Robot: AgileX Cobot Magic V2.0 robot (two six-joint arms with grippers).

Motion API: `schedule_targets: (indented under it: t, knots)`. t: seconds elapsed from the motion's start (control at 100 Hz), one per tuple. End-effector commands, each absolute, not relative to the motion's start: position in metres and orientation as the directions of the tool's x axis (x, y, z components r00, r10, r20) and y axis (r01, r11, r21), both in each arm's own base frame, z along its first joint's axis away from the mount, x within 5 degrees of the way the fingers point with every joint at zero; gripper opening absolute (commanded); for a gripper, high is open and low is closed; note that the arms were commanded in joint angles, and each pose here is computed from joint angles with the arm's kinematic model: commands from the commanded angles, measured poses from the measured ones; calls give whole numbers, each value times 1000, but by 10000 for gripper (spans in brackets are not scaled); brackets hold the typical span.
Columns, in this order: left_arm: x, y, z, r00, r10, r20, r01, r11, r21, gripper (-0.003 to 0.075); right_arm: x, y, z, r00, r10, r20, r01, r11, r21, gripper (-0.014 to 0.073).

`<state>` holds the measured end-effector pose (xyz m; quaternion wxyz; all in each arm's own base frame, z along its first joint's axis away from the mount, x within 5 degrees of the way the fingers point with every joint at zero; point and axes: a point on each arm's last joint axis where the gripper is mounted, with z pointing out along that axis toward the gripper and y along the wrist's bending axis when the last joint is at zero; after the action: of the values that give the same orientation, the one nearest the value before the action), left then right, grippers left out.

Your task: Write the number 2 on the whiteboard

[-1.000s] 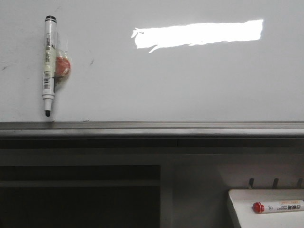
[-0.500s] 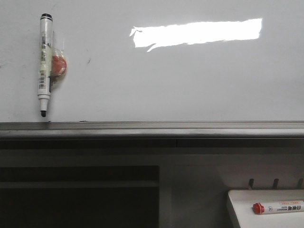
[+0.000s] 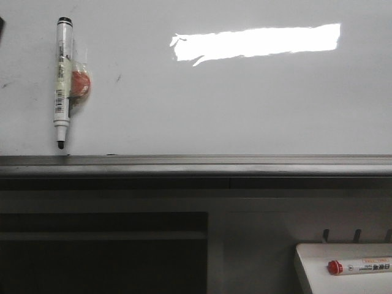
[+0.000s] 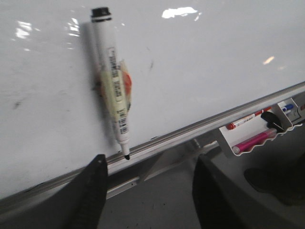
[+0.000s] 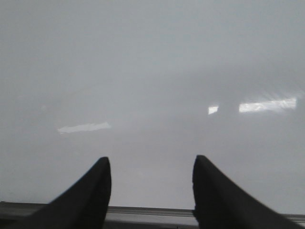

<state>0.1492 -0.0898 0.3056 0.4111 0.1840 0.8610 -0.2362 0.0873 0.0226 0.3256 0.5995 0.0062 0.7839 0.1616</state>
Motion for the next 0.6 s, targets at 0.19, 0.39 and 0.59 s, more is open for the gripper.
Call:
schedule_targets:
  t: [0.19, 0.39, 0.59]
  knots:
    - [189, -119, 296, -566, 50, -823, 475, 835, -277, 363, 89, 23, 342, -193, 212, -958, -205, 946, 251, 348]
    - [209, -127, 274, -609, 62, -791, 436, 859, -268, 332, 89, 23, 342, -193, 212, -958, -205, 946, 251, 348]
    - [216, -130, 266, -621, 66, -781, 423, 867, -263, 22, 88, 22, 351, -168, 215, -962, -212, 945, 248, 348]
